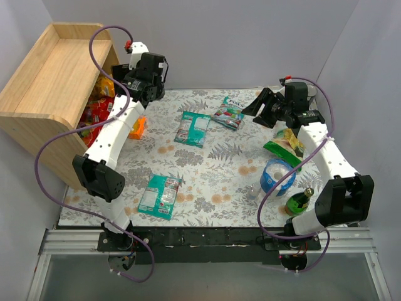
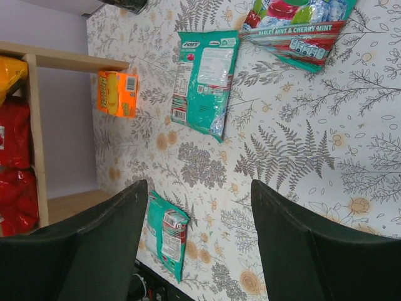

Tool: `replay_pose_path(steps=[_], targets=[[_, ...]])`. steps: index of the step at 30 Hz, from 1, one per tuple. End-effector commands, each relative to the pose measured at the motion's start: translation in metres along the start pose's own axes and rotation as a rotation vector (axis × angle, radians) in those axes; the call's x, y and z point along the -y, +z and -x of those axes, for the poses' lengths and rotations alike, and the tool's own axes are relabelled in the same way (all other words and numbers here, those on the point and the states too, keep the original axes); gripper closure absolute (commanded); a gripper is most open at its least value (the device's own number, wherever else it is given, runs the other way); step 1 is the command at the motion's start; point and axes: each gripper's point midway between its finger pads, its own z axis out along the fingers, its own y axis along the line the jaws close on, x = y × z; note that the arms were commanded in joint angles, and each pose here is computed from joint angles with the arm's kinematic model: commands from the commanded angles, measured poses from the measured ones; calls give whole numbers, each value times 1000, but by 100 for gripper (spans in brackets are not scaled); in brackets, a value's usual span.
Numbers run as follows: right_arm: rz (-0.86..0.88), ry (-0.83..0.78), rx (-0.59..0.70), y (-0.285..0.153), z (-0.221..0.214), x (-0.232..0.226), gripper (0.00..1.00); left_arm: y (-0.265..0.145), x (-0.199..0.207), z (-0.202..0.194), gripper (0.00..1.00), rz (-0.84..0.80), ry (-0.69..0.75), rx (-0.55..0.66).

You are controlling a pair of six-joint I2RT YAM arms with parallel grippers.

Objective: Place and organize the candy bags onto the shelf

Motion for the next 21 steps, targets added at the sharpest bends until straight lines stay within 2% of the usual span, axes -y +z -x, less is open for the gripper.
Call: replay_pose_path(steps=[1,9,14,21], targets=[[79,-58,58,-3,14,-20,26,-17,-36,14,2,40,-163,15],[91,-48,55,0,5,-11,26,16,-52,2,4,80,-233,-30],[74,-44,58,0,6,-3,26,42,-56,-3,15,97,-267,-59],[70,-40,73,-3,14,1,27,63,-54,-15,41,98,-277,-95]])
